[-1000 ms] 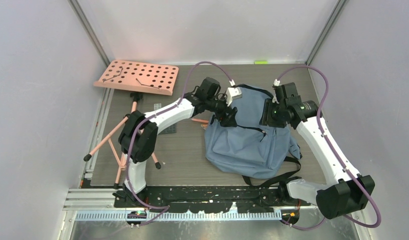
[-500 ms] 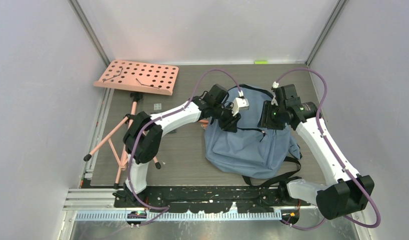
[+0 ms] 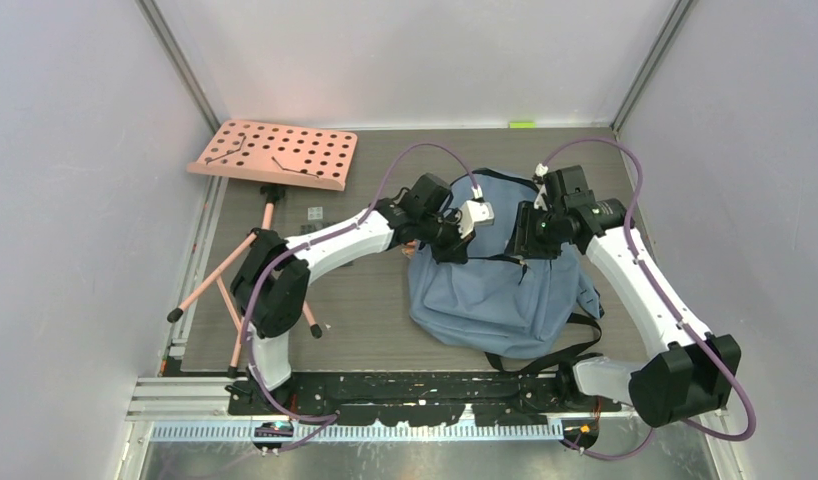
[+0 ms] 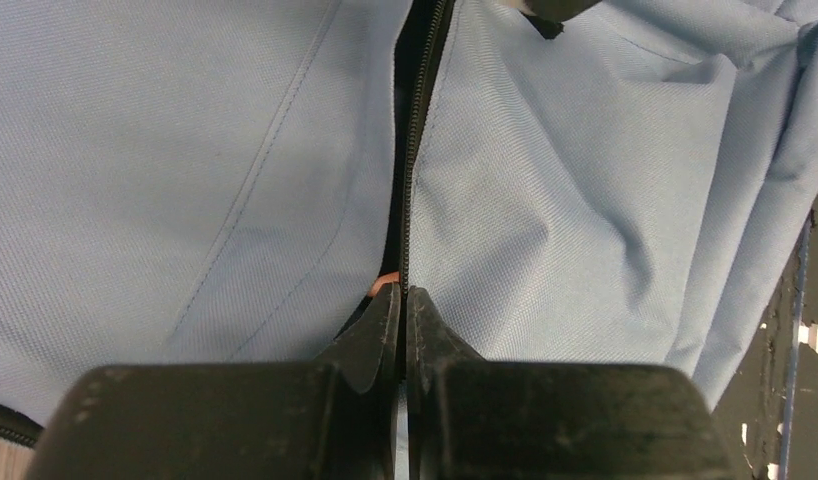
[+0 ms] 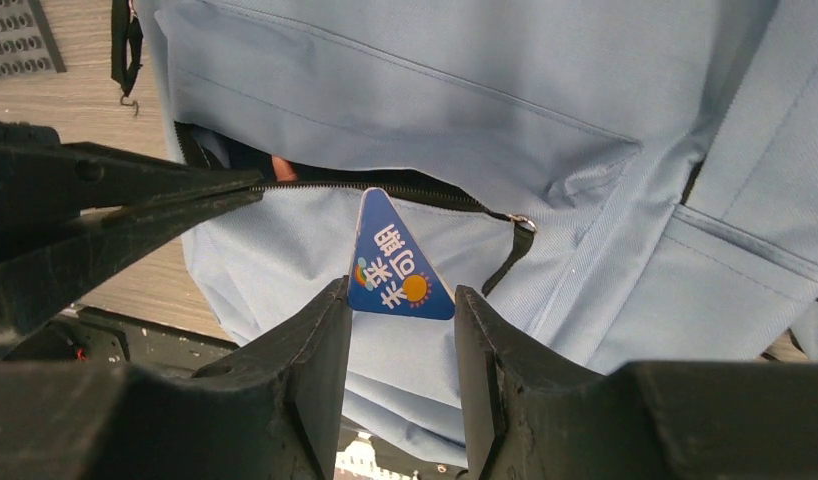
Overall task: Pack the student bag
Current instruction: Place the personal item in the student bag.
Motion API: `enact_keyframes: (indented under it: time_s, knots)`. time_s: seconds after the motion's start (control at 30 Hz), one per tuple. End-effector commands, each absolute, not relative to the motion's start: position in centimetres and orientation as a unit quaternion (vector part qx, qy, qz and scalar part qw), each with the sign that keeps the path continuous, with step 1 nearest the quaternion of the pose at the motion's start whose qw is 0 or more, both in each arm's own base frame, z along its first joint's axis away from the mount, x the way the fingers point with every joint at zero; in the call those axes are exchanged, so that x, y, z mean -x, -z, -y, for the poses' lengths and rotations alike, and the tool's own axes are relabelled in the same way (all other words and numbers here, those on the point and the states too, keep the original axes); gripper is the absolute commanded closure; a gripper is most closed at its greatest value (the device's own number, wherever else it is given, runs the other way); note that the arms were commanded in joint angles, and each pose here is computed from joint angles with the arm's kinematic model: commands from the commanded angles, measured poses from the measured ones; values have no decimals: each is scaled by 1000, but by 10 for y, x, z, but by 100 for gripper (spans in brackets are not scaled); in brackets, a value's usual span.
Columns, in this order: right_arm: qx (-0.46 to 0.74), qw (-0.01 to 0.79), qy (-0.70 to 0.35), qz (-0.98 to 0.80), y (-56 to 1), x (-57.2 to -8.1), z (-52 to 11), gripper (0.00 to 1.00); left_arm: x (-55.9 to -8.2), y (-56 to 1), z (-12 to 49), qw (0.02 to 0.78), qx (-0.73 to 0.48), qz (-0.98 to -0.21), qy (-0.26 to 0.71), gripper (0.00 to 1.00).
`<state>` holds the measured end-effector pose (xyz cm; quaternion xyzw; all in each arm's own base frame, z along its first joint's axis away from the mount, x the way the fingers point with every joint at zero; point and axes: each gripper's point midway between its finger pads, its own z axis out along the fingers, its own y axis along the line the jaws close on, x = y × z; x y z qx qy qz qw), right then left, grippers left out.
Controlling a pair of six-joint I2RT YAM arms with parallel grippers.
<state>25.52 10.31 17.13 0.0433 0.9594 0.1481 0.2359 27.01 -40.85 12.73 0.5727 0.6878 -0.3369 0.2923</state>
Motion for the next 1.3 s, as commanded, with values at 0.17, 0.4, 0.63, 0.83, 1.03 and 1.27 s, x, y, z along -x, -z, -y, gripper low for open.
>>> enact_keyframes:
  time_s: [0.17, 0.4, 0.63, 0.83, 1.03, 1.27]
  knots:
    - [-15, 243, -202, -949, -181, -278, -130, 65, -253, -179, 404, 340, -575, -658, 348, 100]
    - [-8, 244, -205, -948, -175, -316, -142, 65, -250, -185, 404, 344, -577, -651, 353, 100]
    - [29, 178, -202, -963, -144, -323, -163, 65, -252, -189, 405, 351, -580, -647, 350, 100]
    - [94, 97, -218, -967, -125, -281, -183, 65, -258, -189, 403, 358, -582, -649, 335, 100]
    - [116, 37, -256, -959, -117, -249, -192, 67, -259, -191, 402, 363, -583, -648, 328, 100]
    - [141, 20, -297, -944, -132, -232, -202, 61, -262, -188, 397, 365, -589, -650, 313, 100]
